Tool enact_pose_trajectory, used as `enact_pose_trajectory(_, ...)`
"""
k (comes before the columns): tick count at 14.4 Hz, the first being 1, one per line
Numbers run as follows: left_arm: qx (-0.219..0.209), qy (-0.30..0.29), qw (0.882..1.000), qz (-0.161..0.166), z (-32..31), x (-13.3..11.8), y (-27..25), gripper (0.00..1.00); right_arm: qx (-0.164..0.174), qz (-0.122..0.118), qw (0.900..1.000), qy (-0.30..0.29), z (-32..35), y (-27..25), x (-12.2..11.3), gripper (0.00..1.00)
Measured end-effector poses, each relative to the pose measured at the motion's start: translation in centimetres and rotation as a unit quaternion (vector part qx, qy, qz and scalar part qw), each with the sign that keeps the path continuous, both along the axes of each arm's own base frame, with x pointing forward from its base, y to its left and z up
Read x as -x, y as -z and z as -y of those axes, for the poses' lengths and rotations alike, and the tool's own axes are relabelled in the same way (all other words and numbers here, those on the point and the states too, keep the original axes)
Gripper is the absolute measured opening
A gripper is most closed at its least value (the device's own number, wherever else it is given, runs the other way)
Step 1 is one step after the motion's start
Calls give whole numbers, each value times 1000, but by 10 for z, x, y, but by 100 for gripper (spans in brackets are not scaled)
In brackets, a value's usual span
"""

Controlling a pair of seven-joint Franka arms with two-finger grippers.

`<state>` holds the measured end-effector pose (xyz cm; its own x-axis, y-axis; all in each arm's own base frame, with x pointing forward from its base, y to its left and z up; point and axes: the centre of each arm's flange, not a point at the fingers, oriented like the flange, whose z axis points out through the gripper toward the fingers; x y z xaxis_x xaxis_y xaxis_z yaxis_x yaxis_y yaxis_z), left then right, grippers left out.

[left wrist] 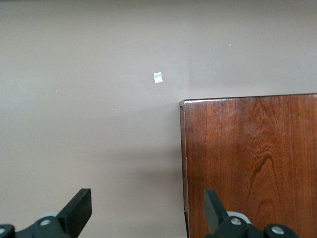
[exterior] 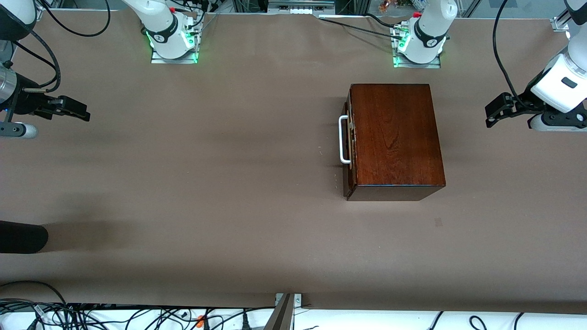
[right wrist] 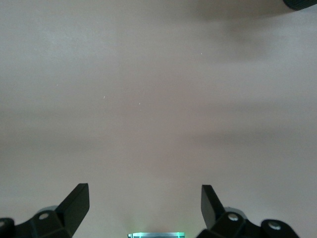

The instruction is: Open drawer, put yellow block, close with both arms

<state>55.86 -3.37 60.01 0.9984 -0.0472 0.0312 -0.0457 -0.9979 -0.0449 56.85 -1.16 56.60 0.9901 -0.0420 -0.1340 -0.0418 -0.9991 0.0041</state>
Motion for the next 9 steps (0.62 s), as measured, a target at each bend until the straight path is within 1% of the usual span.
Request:
enact_pose_trajectory(3,0,13,1000,1,4,0,-4,100,0,-2,1000,0,0,2,-1,100)
enact_pose_trajectory(6,-1,16,1000,-9,5,2,-3,100,0,-3,1000,0,0,3,-1,100)
enact_pose_trajectory(9,-1,24,1000,-11,3,2,-2,100,0,-3,1000,0,0,3,-1,100)
